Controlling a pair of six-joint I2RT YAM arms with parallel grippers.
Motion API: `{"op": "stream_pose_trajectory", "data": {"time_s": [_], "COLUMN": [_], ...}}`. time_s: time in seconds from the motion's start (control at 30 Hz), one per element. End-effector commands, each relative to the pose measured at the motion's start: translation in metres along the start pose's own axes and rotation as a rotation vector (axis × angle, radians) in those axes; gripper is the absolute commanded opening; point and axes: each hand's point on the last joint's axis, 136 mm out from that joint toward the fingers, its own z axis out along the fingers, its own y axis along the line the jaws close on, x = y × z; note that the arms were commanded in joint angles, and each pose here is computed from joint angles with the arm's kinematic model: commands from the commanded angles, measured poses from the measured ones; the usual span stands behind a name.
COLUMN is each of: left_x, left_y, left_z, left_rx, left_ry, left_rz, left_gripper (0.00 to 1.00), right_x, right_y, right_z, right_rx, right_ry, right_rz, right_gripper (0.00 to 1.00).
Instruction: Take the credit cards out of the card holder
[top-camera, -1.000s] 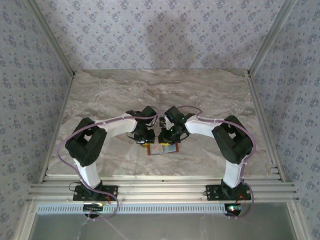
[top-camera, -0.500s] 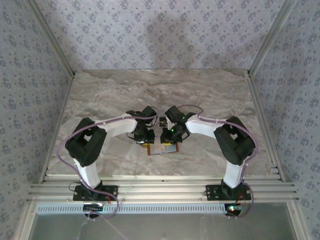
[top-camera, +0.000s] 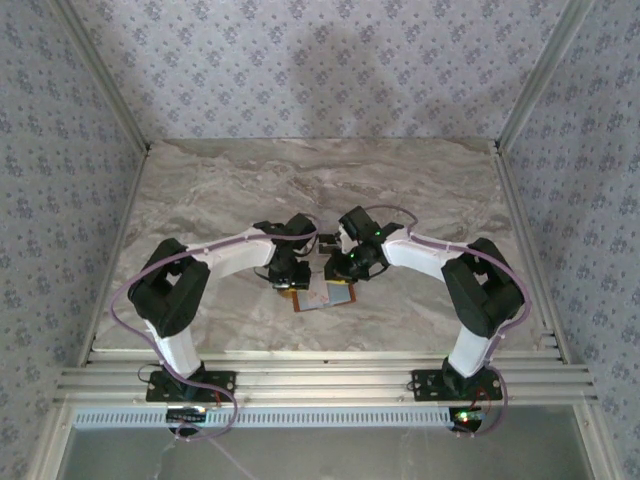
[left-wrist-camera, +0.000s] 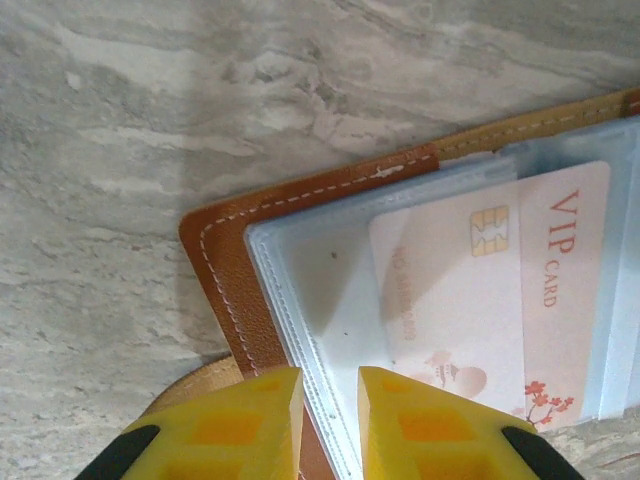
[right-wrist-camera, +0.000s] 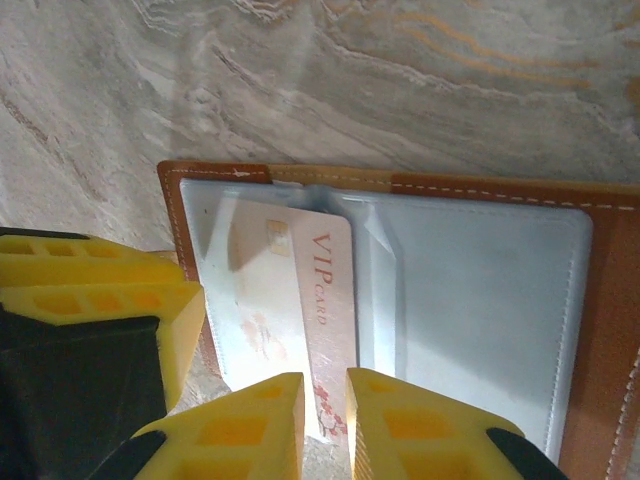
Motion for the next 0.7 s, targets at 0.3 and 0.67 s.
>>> {"op": "stream_pose_trajectory", "data": {"time_s": [0.3,0.67], "left_x": [0.006,0.014], "left_y": [0.004,0.016], "left_z": [0.007,0.018], "left_rx": [-0.041,-0.096], "left_ry": [0.029,0.074], "left_rz": [0.007,0.015], "left_gripper": [0.23,0.22], "right_x": [0.004,0.006], "right_y": [-0.006,-0.008], "right_z": [0.015,0.024], "right_rx": [-0.023,-0.045], "right_ry": [0.055,0.079], "right_rz": [-0.029,-0.029], "right_gripper": [0.23,0.23]}}
